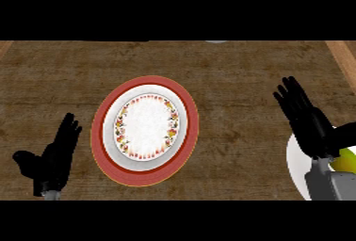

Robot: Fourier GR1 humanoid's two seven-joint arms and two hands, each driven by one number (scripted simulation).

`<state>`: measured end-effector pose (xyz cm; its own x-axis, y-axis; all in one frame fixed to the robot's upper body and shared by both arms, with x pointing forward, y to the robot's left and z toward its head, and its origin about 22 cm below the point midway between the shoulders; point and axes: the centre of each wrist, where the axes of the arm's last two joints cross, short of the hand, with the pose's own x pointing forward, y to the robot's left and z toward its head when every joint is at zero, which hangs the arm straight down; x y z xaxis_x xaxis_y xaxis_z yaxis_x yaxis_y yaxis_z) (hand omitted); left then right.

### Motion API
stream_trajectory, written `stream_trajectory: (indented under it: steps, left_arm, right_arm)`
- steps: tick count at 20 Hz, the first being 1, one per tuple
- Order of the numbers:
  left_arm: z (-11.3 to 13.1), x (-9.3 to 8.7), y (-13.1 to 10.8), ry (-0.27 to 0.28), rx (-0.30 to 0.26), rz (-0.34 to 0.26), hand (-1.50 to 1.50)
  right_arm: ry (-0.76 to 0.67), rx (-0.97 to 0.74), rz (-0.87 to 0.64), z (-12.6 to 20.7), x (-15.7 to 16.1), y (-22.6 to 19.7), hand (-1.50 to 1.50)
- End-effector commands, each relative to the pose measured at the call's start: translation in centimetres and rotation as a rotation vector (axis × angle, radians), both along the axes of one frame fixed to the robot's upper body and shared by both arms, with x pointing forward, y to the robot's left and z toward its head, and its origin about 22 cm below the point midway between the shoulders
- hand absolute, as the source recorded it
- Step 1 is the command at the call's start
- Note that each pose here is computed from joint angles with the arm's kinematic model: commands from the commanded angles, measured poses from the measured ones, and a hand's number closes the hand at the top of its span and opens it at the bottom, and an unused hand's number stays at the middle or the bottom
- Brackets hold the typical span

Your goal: Pick the pear from the plate and place it in the plate

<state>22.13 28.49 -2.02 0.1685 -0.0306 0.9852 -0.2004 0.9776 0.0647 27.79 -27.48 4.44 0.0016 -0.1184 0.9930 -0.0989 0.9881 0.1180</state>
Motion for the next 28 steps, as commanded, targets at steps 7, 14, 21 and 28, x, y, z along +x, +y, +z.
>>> stream_trajectory:
  steps: [7, 14, 21, 28]
  left_arm:
    - [7.5, 4.8, -0.4, -0.281, 0.181, -0.206, 0.0]
    - [12.1, 6.8, -0.3, -0.333, 0.195, -0.274, 0.0]
    - [11.3, 7.3, -0.3, -0.325, 0.196, -0.276, 0.0]
    - [13.0, 7.5, -0.8, -0.318, 0.18, -0.305, 0.0]
  right_arm:
    - [-0.052, -0.721, 0.246, 7.5, 2.5, -3.5, 1.5]
    - [-0.006, -0.438, -0.035, -3.4, -0.9, -1.5, -1.5]
    - [-0.196, -0.418, -0.117, -0.3, -2.3, -7.4, -1.5]
    - [-0.038, -0.785, -0.083, 9.6, 0.1, -11.3, -1.5]
